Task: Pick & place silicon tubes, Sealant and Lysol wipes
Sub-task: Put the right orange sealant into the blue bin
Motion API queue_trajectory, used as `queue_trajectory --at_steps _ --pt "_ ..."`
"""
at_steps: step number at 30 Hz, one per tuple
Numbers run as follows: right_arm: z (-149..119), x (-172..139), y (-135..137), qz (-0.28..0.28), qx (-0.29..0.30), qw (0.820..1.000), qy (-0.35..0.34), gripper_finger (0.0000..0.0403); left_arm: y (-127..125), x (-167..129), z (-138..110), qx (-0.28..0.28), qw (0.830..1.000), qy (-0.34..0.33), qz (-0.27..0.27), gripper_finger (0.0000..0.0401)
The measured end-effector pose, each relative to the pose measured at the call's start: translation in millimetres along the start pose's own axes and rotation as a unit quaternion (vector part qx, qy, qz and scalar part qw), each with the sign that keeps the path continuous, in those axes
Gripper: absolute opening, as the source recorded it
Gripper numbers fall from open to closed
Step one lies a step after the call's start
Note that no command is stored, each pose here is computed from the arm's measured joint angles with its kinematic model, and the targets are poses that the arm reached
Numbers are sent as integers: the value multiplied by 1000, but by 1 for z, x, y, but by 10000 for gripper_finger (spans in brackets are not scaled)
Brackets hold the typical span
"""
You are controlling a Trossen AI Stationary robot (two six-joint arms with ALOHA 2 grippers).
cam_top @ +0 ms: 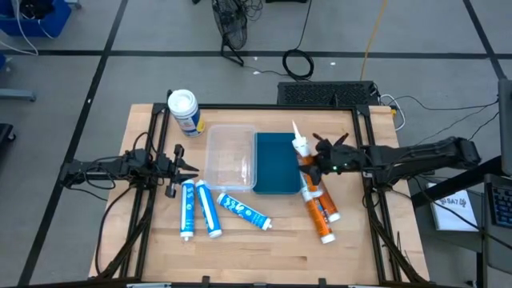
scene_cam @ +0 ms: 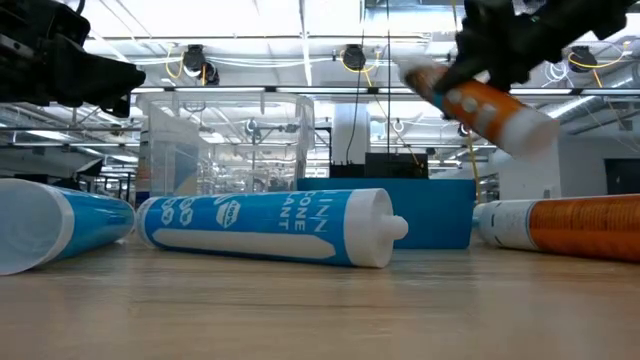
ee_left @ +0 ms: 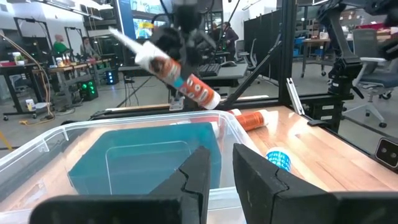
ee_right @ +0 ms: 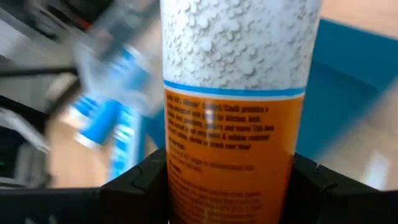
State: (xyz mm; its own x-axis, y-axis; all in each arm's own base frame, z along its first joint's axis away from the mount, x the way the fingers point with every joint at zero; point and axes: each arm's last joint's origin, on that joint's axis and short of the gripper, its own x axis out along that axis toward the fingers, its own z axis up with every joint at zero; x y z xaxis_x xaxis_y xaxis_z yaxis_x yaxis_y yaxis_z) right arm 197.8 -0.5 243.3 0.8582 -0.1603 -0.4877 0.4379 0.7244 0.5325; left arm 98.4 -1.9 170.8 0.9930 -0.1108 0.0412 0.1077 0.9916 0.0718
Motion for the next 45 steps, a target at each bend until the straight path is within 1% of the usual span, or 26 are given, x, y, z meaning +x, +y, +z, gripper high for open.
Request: queue_trajectory --at_steps 4,8,11,14,17,25,31,36,39,43,45 --pt "10 10 12 52 8 997 -57 200 0 0 0 0 1000 0 0 76" --pt "15 26 20 68 37 991 -111 200 0 0 0 0 1000 0 0 76" --pt "12 40 20 44 31 990 -130 200 0 0 0 0 1000 0 0 76" --pt "5 55 18 9 7 991 -136 200 0 0 0 0 1000 0 0 76" --pt "1 67 20 -8 -15 986 -163 200 0 0 0 0 1000 0 0 76" --pt "-3 98 22 23 -25 975 -221 200 0 0 0 0 1000 0 0 76" --pt "-12 117 12 -3 -27 976 -217 200 0 0 0 0 1000 0 0 76" --pt "-21 129 6 -9 -21 978 -208 200 0 0 0 0 1000 0 0 76" --pt "-25 135 0 -20 -23 979 -199 200 0 0 0 0 1000 0 0 76" --pt "-27 141 -6 -29 -10 980 -195 200 0 0 0 0 1000 0 0 76" --pt "-27 142 -6 -25 -6 979 -202 200 0 0 0 0 1000 0 0 76"
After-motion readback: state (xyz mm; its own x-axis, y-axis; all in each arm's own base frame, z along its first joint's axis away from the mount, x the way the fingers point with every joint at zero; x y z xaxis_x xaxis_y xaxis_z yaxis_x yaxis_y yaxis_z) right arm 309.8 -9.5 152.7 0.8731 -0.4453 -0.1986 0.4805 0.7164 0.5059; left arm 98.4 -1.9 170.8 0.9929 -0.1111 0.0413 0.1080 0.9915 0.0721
